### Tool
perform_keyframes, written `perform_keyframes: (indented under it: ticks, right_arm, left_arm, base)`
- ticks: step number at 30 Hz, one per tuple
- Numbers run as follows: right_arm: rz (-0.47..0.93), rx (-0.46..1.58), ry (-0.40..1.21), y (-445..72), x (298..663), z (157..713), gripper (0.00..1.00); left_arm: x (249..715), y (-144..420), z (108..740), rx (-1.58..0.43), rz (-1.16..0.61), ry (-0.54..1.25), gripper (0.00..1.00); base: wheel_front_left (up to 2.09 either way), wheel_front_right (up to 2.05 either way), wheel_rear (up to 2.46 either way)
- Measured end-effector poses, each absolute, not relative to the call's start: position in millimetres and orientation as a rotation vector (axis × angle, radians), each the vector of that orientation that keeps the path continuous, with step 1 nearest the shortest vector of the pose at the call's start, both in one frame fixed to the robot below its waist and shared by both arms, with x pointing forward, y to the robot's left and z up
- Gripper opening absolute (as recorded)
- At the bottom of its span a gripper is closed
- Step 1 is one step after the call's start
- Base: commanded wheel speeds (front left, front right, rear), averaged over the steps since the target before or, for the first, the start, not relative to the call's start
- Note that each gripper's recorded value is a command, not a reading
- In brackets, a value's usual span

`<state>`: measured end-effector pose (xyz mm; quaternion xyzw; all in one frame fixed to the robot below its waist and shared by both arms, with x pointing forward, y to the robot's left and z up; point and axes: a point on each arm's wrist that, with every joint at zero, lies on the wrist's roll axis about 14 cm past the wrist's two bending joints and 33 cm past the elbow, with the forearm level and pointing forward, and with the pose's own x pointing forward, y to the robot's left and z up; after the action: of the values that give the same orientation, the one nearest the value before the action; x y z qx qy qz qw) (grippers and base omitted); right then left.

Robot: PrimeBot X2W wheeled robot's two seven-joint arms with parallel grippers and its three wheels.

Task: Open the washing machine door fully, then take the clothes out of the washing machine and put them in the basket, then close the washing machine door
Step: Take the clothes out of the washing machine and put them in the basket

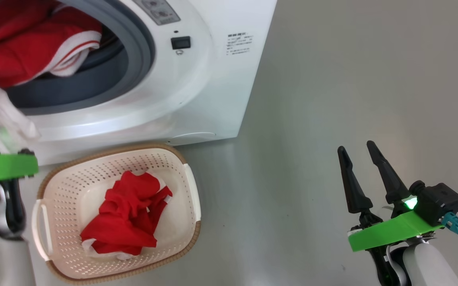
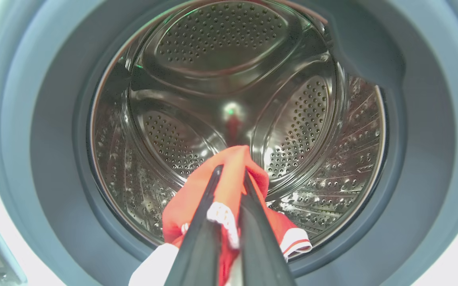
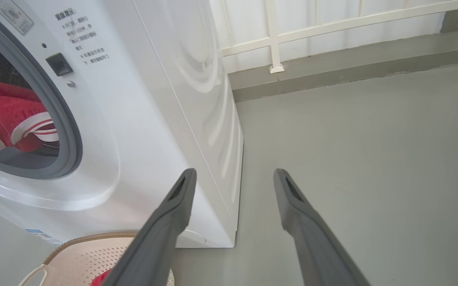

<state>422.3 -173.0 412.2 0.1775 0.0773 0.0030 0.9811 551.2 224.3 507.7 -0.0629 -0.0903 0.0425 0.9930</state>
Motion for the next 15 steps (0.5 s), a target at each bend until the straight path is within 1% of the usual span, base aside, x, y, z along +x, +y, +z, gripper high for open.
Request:
perform_keyframes:
  ticks: [7, 12, 15]
  right_arm:
    - [0.017, 0.361, 0.138, -169.9, 423.7, 419.0, 1.0]
    - [0.013, 0.362, 0.156, -170.0, 420.7, 413.0, 1.0]
    - [0.014, 0.364, 0.163, -169.2, 421.4, 410.1, 1.0]
  left_arm:
    - [521.5, 231.7, 543.6, -0.125, 0.108, -0.297, 0.0]
    - [508.1, 232.6, 566.1, -0.109, 0.107, -0.375, 0.0]
    - [504.7, 233.4, 567.9, -0.103, 0.108, -0.383, 0.0]
  base:
    - [0.0, 0.0, 0.0]
    - [0.0, 0.0, 0.0]
    - [0.0, 0.0, 0.0]
